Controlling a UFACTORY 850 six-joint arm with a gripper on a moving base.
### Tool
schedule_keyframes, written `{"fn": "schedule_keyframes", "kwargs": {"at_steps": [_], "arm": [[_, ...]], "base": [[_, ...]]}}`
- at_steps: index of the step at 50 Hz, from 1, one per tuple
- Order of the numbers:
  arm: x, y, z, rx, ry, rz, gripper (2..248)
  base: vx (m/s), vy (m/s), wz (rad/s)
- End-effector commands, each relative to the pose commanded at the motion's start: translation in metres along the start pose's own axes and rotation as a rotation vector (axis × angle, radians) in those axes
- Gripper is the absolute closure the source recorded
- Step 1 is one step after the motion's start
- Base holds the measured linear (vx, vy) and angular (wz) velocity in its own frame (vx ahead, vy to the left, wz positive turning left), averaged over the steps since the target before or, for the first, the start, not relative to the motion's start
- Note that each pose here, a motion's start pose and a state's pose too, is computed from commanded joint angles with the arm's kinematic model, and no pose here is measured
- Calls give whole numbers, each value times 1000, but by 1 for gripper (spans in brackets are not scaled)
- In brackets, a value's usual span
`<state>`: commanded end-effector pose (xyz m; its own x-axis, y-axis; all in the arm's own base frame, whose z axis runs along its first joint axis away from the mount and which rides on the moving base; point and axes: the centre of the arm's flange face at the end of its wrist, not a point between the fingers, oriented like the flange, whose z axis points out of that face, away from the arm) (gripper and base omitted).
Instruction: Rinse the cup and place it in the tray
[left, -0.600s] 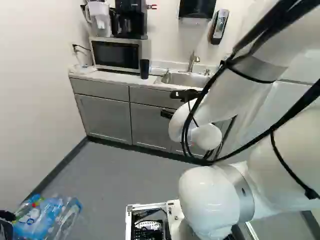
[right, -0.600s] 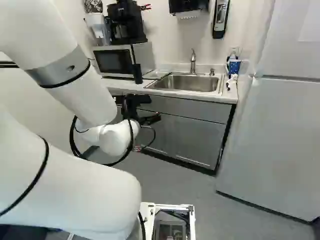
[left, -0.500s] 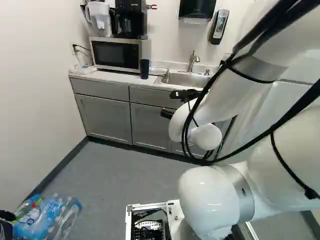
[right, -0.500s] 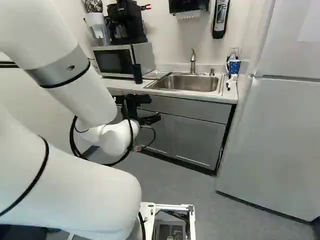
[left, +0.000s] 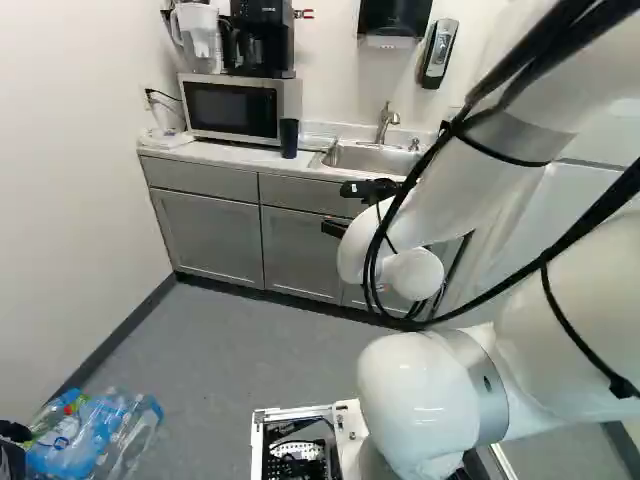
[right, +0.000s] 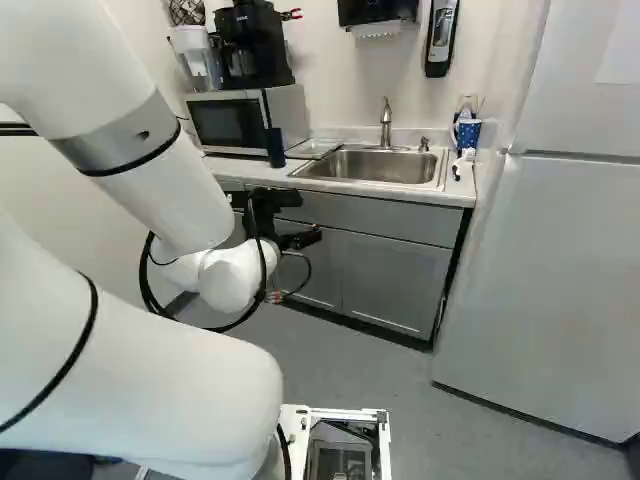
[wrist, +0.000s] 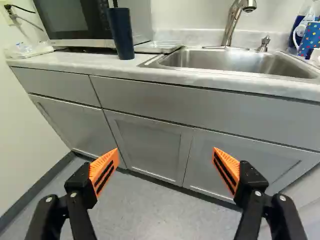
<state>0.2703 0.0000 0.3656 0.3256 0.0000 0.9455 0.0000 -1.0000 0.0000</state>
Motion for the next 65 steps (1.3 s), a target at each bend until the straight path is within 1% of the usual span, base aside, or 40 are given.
{"fn": "schedule_keyframes", "kwargs": {"at_steps": [7, 12, 40, 65], "arm": [[0, 0, 1, 0, 0, 0, 3], [5, 0, 5, -1, 4, 0, 3], [49, 5, 43, -14, 59, 4, 3], [82, 11, 74, -30, 41, 9, 3]], "base": [[0, 0, 0], [0, 0, 0], [0, 0, 0], [0, 0, 0]]}}
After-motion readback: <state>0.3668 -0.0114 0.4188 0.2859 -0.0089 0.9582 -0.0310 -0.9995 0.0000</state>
